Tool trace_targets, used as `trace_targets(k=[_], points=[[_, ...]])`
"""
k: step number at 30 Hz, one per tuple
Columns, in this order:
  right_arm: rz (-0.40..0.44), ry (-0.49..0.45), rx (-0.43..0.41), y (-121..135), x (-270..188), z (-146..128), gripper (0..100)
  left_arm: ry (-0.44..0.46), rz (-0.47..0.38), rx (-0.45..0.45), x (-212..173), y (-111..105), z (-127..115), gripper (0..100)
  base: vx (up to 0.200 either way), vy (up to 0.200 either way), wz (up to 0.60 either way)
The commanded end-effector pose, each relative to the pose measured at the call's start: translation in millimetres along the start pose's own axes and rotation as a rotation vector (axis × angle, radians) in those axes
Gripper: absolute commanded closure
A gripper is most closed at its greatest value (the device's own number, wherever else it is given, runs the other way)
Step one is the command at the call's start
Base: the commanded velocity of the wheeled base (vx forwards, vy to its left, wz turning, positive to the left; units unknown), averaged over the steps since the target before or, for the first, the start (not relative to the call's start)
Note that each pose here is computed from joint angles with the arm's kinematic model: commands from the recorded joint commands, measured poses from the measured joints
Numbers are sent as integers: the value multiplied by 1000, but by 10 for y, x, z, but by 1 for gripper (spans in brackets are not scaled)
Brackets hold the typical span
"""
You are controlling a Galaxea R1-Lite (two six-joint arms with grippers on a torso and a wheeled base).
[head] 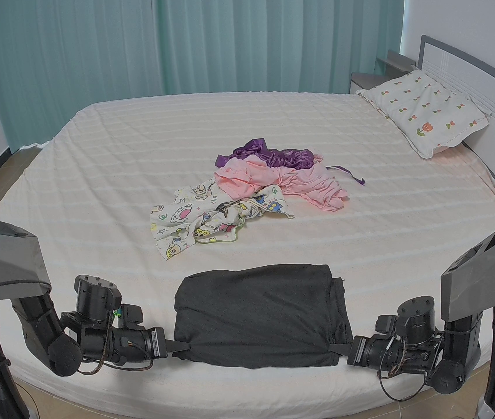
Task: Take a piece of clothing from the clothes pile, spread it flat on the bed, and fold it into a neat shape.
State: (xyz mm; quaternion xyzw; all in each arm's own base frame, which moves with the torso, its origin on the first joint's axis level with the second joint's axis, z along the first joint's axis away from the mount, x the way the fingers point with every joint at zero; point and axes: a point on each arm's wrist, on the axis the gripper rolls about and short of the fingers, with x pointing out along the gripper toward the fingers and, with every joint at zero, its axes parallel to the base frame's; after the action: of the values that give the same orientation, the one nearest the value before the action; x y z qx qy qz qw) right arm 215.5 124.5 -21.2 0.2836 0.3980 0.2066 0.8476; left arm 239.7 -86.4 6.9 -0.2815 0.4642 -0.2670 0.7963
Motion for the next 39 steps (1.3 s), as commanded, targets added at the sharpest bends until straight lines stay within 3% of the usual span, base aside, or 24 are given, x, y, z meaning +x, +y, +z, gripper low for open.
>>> trace_targets(k=[1,8,24,25,26,34,39], points=[[2,-1,-2,14,-92,-10,100,5,-2,4,-56,-74,10,100,0,0,0],[-2,10,-4,6,-105,-29,100,82,46,-48,-63,-108,54,100,0,0,0],[-23,36,-16,-29,-132,-82,100,188,105,-62,-77,-127,58,100,0,0,0],[-25,38,-16,-34,-128,-86,0,190,106,-59,-74,-126,61,100,0,0,0],[-23,38,-19,-30,-125,-86,0,194,107,-58,-70,-124,62,0,0,0,0],[-2,-25,-28,14,-184,33,0,192,115,-65,-89,-127,105,0,0,0,0],[1,-151,10,-63,-237,321,0,134,113,-72,-126,-116,247,0,0,0,0]])
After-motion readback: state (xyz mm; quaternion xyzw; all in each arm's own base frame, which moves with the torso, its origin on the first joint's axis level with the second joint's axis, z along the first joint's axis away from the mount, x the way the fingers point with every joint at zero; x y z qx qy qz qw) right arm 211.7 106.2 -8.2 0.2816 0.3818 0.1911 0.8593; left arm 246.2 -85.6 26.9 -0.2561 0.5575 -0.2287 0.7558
